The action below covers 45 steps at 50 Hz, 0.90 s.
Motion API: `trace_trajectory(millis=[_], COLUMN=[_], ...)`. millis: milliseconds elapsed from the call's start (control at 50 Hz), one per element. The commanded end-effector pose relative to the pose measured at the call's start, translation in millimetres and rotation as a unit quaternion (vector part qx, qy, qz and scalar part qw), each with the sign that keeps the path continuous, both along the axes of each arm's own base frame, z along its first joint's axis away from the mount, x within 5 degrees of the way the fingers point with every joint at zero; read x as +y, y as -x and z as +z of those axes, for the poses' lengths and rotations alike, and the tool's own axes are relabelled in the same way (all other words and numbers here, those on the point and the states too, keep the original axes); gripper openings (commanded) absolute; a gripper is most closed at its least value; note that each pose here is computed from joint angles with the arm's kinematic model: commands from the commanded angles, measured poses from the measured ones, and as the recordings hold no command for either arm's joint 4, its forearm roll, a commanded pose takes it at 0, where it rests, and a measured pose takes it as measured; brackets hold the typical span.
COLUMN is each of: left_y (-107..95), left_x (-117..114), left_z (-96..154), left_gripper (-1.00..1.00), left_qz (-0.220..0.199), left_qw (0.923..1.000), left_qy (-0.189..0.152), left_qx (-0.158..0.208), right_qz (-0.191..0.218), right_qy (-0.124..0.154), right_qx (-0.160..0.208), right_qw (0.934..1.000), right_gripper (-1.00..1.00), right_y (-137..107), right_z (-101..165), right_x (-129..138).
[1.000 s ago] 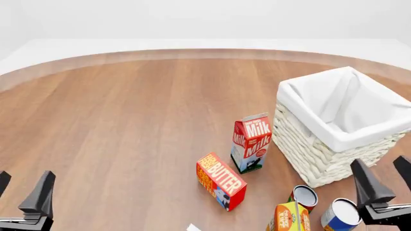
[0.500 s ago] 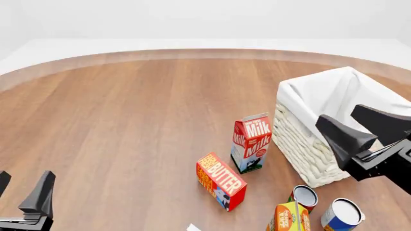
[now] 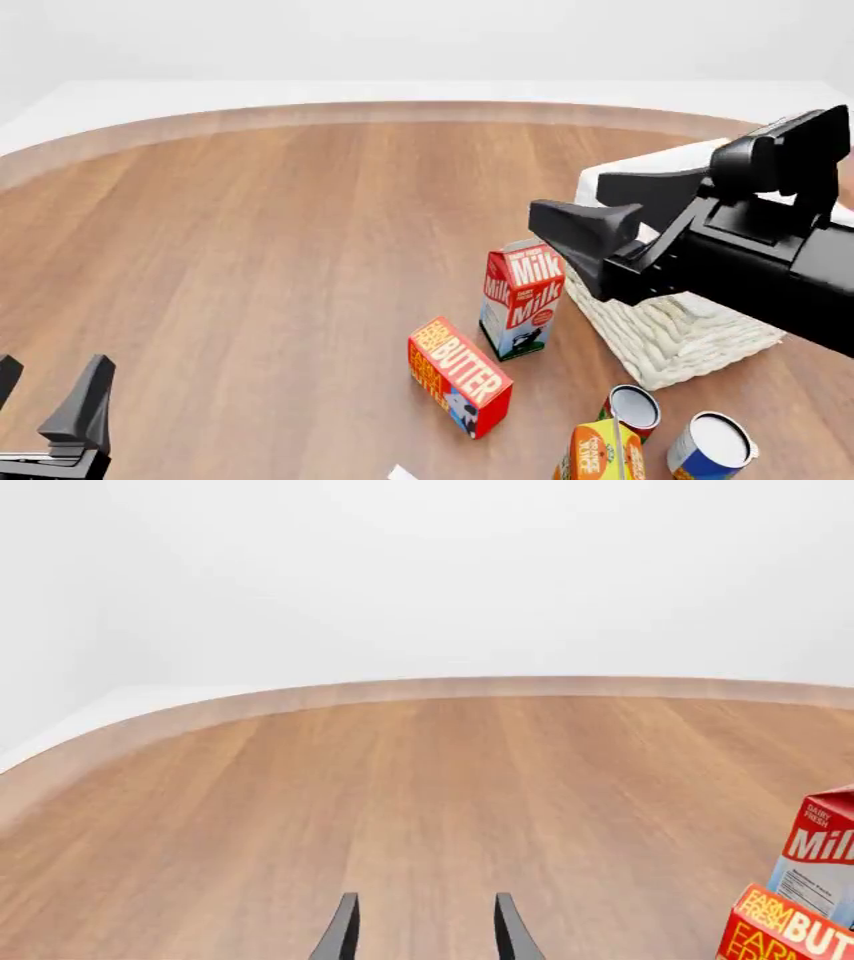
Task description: Pick up the cream cheese box and the butter, and put them in the basket.
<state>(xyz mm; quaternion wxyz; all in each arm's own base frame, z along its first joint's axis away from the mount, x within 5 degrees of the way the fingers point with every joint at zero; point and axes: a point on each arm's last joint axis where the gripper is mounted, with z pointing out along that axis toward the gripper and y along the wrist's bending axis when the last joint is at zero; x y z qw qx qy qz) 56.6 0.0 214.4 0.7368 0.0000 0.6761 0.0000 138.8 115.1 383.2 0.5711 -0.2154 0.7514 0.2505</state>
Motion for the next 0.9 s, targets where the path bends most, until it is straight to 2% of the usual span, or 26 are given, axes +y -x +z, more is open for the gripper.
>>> trace_trajectory(millis=[20, 100, 240, 360, 440, 600, 900], left_y=[0.0, 0.0, 0.0, 0.0, 0.0, 0.0, 0.0], left_x=[0.0, 0.0, 0.0, 0.0, 0.0, 0.0, 0.0], left_z=[0.0, 0.0, 0.0, 0.0, 0.0, 0.0, 0.0], left_gripper=[1.00, 1.00, 1.00, 1.00, 1.00, 1.00, 1.00], left_qz=[0.000, 0.000, 0.000, 0.000, 0.000, 0.000, 0.000], left_qw=[1.0000, 1.0000, 1.0000, 1.0000, 1.0000, 1.0000, 1.0000], left_qy=[0.000, 0.000, 0.000, 0.000, 0.000, 0.000, 0.000], left_qx=[0.000, 0.000, 0.000, 0.000, 0.000, 0.000, 0.000], right_qz=[0.053, 0.066, 0.080, 0.084, 0.081, 0.076, 0.066], right_qy=[0.025, 0.038, 0.043, 0.053, 0.064, 0.070, 0.089], right_qx=[0.046, 0.053, 0.063, 0.081, 0.107, 0.124, 0.134], right_qw=[0.9972, 0.9957, 0.9939, 0.9917, 0.9889, 0.9868, 0.9849], right_gripper=[1.00, 1.00, 1.00, 1.00, 1.00, 1.00, 1.00], right_y=[-14.6, -18.9, -21.2, -25.1, -28.0, -29.2, -31.1], right_z=[-0.8, 0.9, 2.4, -12.8, -36.1, -50.2, -53.0], right_x=[44.8, 57.3, 71.6, 81.1, 85.7, 86.4, 78.2])
